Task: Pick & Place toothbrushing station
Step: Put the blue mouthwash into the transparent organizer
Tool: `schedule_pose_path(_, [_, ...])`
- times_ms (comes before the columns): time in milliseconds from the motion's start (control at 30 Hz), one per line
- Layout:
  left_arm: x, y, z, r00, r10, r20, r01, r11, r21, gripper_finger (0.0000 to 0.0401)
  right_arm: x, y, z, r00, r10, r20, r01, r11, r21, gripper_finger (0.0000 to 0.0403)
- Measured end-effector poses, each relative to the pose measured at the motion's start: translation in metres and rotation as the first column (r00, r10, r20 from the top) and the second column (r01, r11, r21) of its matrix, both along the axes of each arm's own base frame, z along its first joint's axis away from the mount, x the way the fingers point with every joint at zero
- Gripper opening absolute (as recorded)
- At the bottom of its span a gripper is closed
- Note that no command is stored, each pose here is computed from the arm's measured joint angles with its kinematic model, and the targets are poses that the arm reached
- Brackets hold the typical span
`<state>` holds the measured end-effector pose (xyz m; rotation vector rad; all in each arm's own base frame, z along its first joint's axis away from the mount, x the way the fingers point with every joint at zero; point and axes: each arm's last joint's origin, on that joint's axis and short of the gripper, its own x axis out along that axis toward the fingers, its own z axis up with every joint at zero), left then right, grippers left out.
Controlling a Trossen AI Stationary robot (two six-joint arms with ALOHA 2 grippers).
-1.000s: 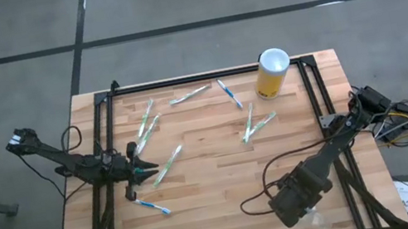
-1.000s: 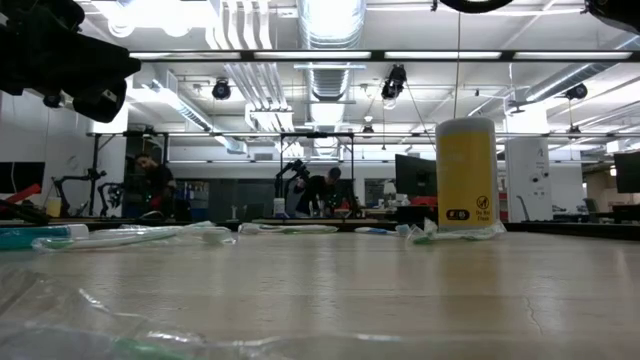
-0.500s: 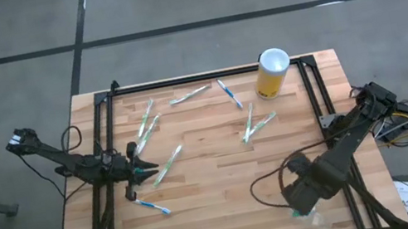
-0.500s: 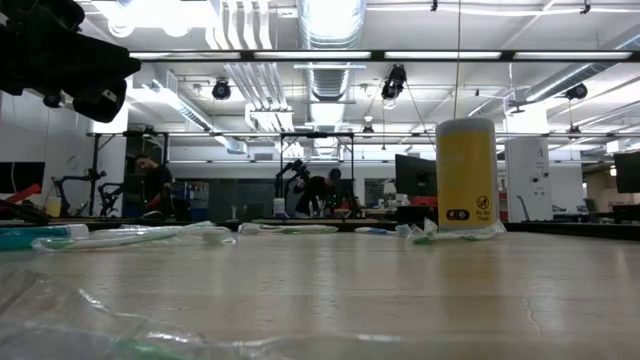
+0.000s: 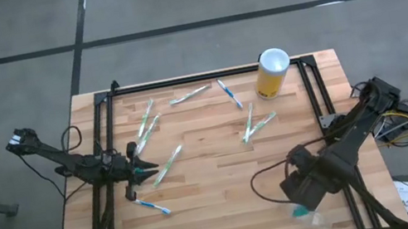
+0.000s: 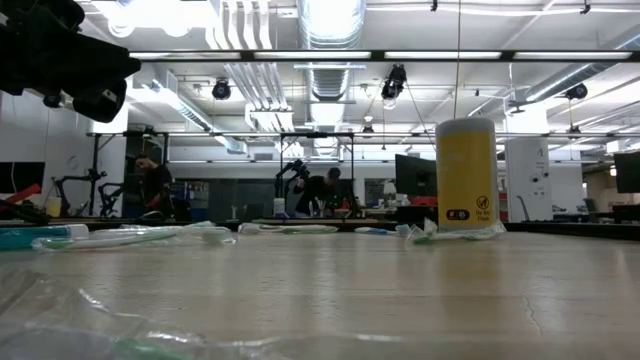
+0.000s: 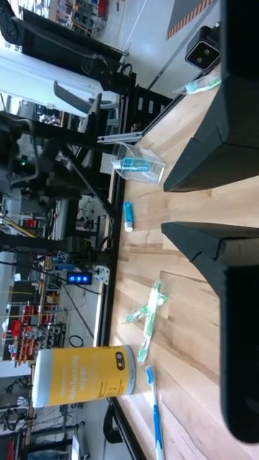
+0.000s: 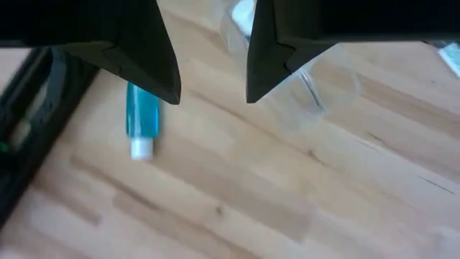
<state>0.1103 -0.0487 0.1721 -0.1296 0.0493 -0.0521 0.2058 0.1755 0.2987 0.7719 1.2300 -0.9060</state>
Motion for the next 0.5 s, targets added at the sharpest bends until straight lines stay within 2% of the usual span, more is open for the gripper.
schedule_pose_path(167, [0.0,0.0,0.0,1.0,0.0,0.0,0.0,1.0,0.0,0.0083,-0.004,-0.009,0.012,0.995,0.059,0.084,-0.055,0.997,-0.045,0.0164])
schedule_pose_path(333, [0.0,0.0,0.0,1.0,-0.001,0.0,0.001,1.0,0.0,0.0083,-0.014,-0.021,0.031,0.961,0.208,0.183,-0.187,0.974,-0.124,0.017])
schedule_pose_path(500, [0.0,0.0,0.0,1.0,0.0,0.0,0.0,1.0,0.0,0.0083,-0.026,-0.038,0.049,0.938,0.252,0.239,-0.228,0.966,-0.123,0.017])
